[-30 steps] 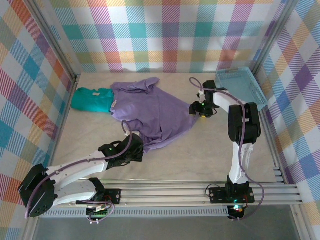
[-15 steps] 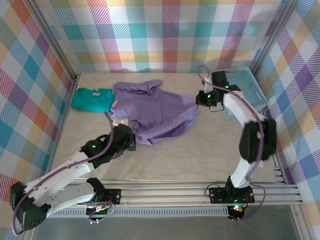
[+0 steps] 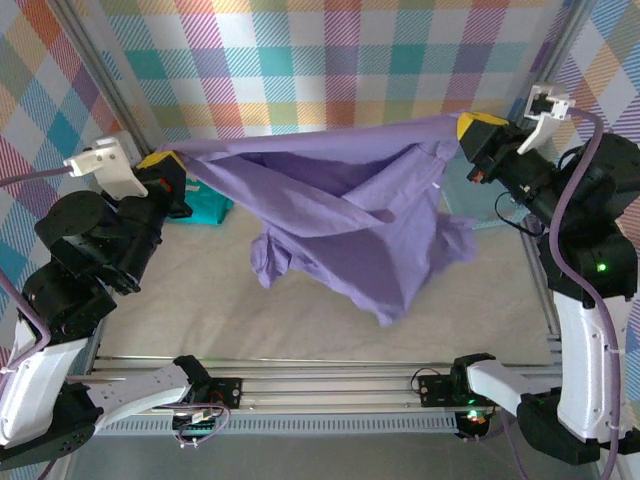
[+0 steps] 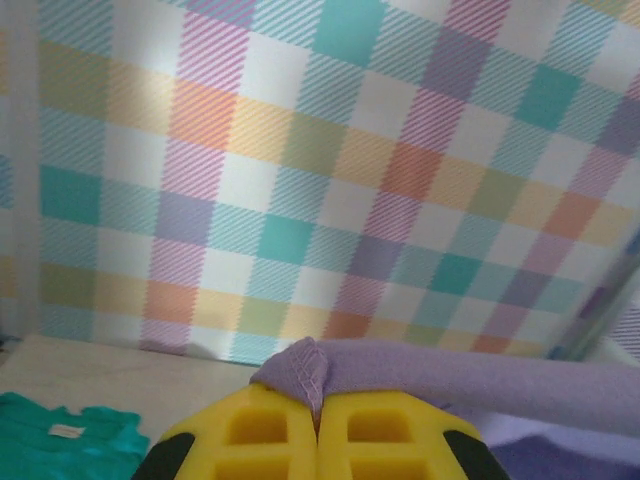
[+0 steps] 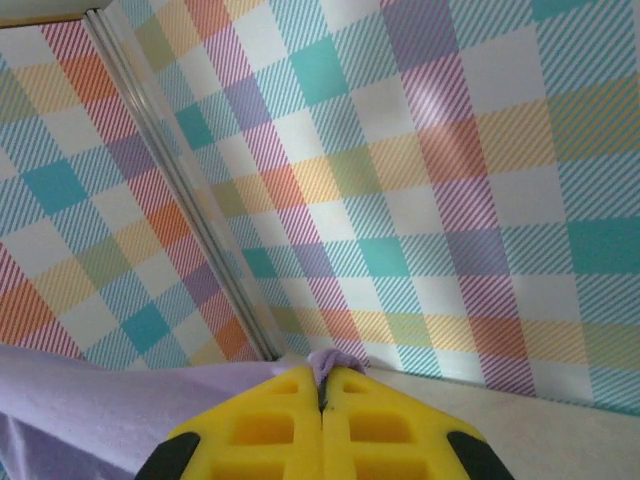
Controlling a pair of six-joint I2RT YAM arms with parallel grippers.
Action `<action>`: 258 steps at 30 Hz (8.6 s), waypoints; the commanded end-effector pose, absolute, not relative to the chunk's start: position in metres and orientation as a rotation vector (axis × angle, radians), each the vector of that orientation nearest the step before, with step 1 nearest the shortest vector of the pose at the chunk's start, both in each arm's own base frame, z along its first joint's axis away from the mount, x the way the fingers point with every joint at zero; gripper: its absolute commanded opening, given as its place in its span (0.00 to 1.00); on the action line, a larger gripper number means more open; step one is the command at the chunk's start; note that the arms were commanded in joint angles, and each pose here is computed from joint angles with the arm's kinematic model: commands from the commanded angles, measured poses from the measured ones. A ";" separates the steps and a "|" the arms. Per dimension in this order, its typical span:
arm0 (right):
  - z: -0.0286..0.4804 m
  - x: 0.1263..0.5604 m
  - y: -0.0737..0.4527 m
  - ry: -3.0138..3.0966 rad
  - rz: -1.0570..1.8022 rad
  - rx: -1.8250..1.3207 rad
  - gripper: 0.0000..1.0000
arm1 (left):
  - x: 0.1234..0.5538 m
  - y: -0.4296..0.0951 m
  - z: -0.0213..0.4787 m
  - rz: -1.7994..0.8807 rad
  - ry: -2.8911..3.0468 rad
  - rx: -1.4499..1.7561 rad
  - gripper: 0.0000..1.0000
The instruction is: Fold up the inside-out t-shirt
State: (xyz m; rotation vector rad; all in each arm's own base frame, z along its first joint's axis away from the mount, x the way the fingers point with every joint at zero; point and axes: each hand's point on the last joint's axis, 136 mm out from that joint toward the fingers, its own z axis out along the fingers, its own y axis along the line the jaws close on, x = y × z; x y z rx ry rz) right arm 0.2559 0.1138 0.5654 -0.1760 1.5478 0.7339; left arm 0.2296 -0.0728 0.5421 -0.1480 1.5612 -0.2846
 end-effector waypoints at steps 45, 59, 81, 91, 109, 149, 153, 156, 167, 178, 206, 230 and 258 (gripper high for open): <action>0.172 0.403 0.110 2.543 0.427 -0.024 0.30 | 0.230 -0.129 0.137 -0.440 2.528 -0.123 0.44; 0.167 0.350 0.109 2.556 0.521 0.019 0.47 | 0.247 -0.305 0.095 -0.166 2.339 0.981 0.68; 0.163 0.324 0.102 2.541 0.621 0.098 0.49 | 0.249 -0.344 0.004 -0.195 2.534 1.183 0.07; 0.173 0.291 0.092 2.490 0.585 0.109 0.51 | 0.254 -0.353 0.086 -0.526 2.468 1.039 0.00; 0.156 0.263 0.156 2.389 0.830 -0.182 0.50 | 0.312 -0.280 0.216 -0.757 2.346 0.447 0.00; 0.067 0.246 0.268 2.333 0.538 -0.732 0.19 | 0.288 -0.289 0.323 -0.950 2.207 0.514 0.00; 0.087 0.261 0.296 2.091 0.521 -0.872 0.33 | 0.286 -0.287 0.325 -0.940 2.208 0.523 0.00; 0.090 0.279 0.307 1.992 0.457 -0.905 0.39 | 0.285 -0.284 0.323 -0.916 2.228 0.528 0.00; 0.076 0.345 0.318 1.867 0.090 -0.898 0.38 | 0.277 -0.280 0.325 -0.898 2.246 0.561 0.00; 0.098 0.375 0.326 1.870 0.326 -0.827 0.36 | 0.261 -0.274 0.335 -0.911 2.209 0.625 0.00; 0.093 0.455 0.353 1.941 0.157 -0.919 0.40 | 0.229 -0.300 0.426 -1.166 1.956 0.799 0.00; 0.053 0.483 0.340 2.284 -0.049 -0.857 0.71 | 0.230 -0.355 0.527 -1.284 1.712 0.878 0.00; -0.019 0.413 0.318 2.727 0.103 -1.063 0.21 | 0.299 -0.243 0.551 -0.730 1.721 0.409 0.00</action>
